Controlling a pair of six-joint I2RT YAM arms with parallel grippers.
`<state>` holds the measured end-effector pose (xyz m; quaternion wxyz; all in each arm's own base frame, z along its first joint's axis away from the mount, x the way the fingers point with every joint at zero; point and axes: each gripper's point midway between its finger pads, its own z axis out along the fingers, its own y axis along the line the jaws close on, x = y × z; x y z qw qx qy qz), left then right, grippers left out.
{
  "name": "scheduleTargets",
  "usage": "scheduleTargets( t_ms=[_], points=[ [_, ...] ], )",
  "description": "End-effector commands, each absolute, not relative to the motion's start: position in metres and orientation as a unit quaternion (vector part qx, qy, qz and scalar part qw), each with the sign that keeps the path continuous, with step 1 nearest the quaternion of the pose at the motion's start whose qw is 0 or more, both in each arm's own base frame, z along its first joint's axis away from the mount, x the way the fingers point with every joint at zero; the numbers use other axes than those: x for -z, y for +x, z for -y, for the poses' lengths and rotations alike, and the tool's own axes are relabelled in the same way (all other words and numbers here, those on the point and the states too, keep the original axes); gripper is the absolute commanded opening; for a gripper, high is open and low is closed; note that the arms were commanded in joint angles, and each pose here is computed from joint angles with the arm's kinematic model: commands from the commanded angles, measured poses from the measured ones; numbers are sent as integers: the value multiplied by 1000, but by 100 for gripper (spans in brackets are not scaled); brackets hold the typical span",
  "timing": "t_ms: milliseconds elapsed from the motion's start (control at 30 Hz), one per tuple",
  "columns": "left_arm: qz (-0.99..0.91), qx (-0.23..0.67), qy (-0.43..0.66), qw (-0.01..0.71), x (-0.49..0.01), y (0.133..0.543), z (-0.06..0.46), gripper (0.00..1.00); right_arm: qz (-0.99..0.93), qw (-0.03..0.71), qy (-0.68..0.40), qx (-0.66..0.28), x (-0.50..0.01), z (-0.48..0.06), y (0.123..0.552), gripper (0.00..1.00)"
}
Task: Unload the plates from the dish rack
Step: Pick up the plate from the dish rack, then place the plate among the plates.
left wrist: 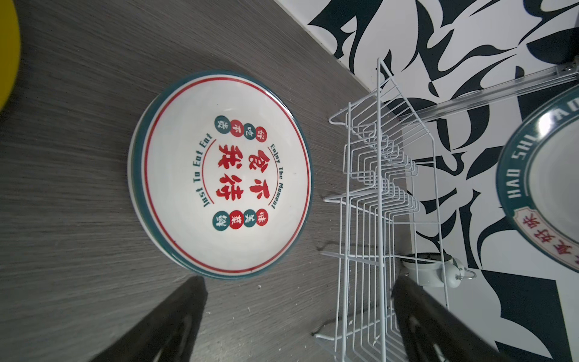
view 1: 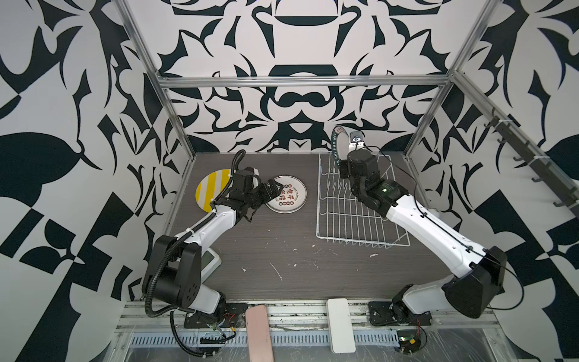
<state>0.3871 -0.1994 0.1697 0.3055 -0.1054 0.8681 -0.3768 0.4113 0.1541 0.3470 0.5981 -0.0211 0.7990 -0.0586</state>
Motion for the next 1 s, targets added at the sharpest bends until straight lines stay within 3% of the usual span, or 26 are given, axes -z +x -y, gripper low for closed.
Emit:
scheduleTargets(
  t_ms=[0, 400, 967],
  points=[
    [-858, 386, -99, 324, -189, 388, 201, 97, -784, 619, 1, -44, -367, -167, 412, 0],
    [-858, 387, -100, 322, -186, 389, 202, 97, -805, 547, -2, -229, -333, -208, 414, 0],
    [-848, 413, -87, 320, -191, 387, 209, 97, -827, 413, -19, -381, -264, -269, 417, 0]
  ],
)
